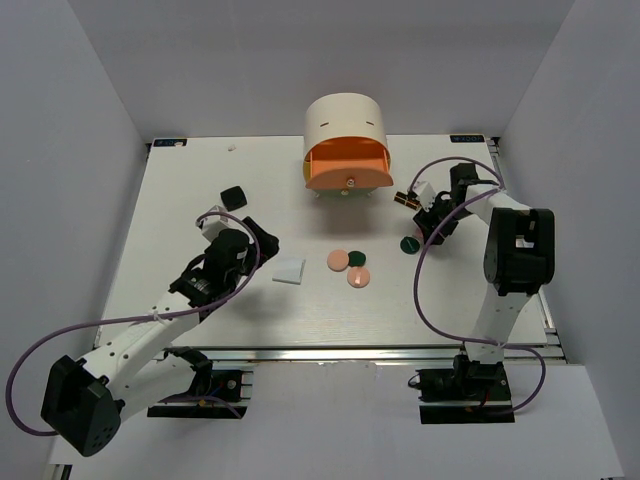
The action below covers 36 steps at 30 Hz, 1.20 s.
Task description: Organize the makeup
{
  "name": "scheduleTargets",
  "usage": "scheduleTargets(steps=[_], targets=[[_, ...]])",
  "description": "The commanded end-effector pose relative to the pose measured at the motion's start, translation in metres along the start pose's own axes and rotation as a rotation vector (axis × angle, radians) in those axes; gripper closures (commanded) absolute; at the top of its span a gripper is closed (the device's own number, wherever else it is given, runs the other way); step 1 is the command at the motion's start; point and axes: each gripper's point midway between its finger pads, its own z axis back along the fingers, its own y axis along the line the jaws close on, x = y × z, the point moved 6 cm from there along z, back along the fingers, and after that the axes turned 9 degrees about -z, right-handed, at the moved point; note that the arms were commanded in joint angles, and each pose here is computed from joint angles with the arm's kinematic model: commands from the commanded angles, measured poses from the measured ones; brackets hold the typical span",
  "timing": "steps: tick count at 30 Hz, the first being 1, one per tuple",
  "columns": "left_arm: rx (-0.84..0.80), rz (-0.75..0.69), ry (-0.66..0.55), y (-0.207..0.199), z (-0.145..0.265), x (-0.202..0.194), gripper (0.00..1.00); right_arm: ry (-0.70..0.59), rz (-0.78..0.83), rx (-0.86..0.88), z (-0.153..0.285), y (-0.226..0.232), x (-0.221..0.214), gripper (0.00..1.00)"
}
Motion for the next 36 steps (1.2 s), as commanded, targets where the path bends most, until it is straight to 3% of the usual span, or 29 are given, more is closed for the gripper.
scheduleTargets(steps=[1,5,13,17,24,29,36], targets=[[0.0,0.003,-0.038,-0.002,0.007,0.014,0.02,0.047,-0.027,0.006,0.002,-0.008,-0.019,0.41],[0.004,0.007,-0.025,0.0,0.005,0.013,0.02,-0.014,-0.056,-0.022,0.019,-0.013,-0.012,0.71],[0.069,-0.047,0.038,0.007,0.0,0.012,0.02,-0.311,0.019,-0.016,0.093,0.002,0.046,0.92],[0.101,-0.094,0.079,0.011,-0.004,0.008,0.02,-0.528,0.122,0.05,0.146,0.031,0.094,0.94],[0.095,-0.076,0.118,0.015,-0.006,-0.003,0.02,-0.784,0.331,-0.035,0.212,0.066,0.189,0.94],[0.078,-0.047,0.122,0.015,-0.005,-0.007,0.02,-0.837,0.422,-0.136,0.214,0.073,0.235,0.92],[0.067,-0.016,0.138,0.018,-0.004,-0.014,0.02,-0.843,0.499,-0.141,0.195,0.078,0.28,0.87]])
